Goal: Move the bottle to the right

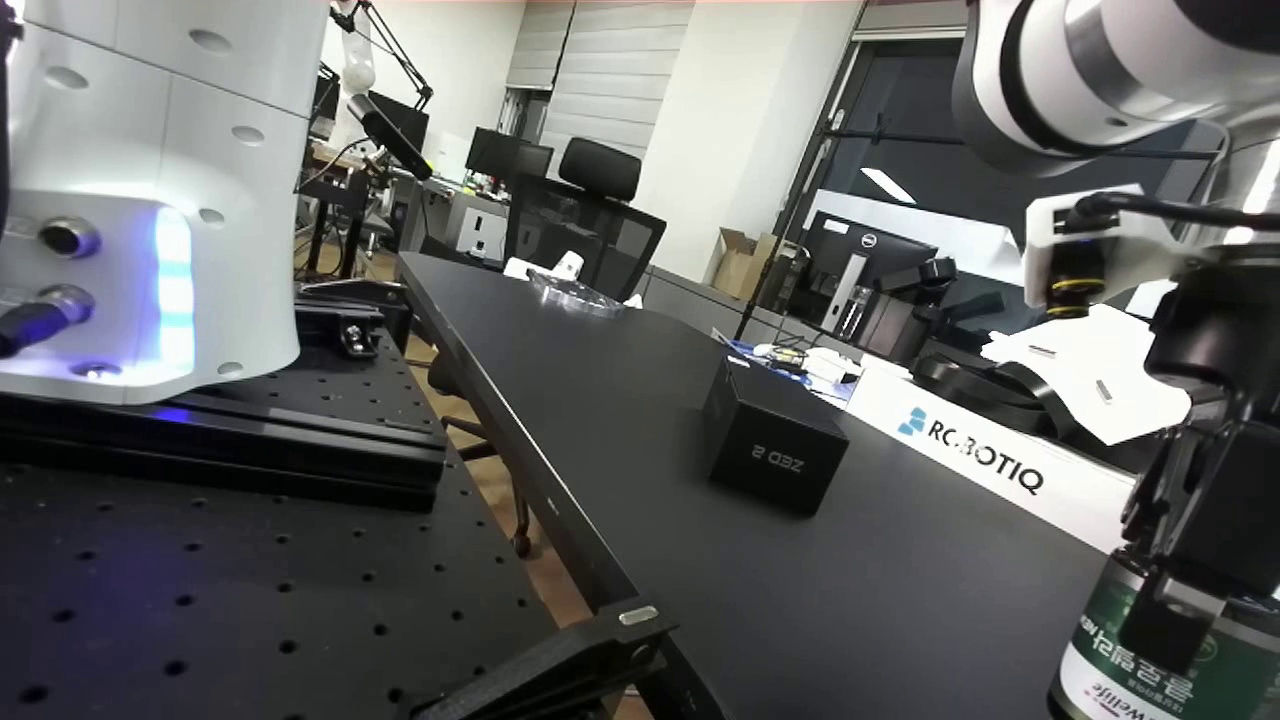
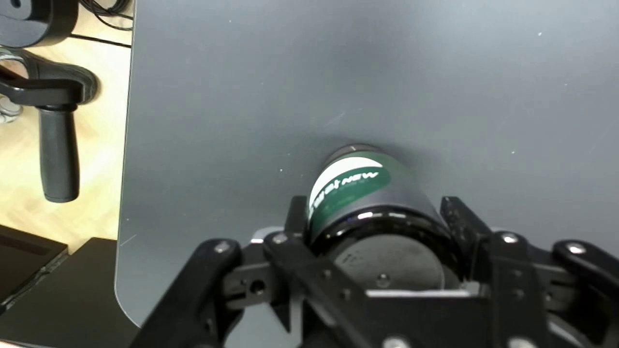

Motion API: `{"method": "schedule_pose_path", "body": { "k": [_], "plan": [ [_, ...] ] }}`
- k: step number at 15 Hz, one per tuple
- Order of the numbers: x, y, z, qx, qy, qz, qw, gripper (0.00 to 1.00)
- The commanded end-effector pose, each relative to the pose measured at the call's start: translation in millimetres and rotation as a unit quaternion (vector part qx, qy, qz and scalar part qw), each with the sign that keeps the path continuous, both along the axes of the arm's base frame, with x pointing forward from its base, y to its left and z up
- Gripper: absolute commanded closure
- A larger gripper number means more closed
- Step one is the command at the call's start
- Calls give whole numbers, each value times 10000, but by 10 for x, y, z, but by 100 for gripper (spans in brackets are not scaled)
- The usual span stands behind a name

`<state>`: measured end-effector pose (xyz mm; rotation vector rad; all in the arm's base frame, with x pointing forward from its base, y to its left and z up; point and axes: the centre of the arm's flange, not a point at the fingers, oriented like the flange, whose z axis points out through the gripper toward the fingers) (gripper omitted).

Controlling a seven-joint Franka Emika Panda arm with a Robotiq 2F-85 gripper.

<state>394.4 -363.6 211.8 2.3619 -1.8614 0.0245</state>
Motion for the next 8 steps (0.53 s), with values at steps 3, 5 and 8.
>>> {"method": "schedule_pose_path", "body": {
  "k": [3,5,8],
  "plan": [
    [86,-81,57,-15,-49,-23,10000,8],
    [71,-73,217,3,-63,-40,10000,1],
    [-40,-64,695,11,-171,-49,9998,0]
  ]
}}
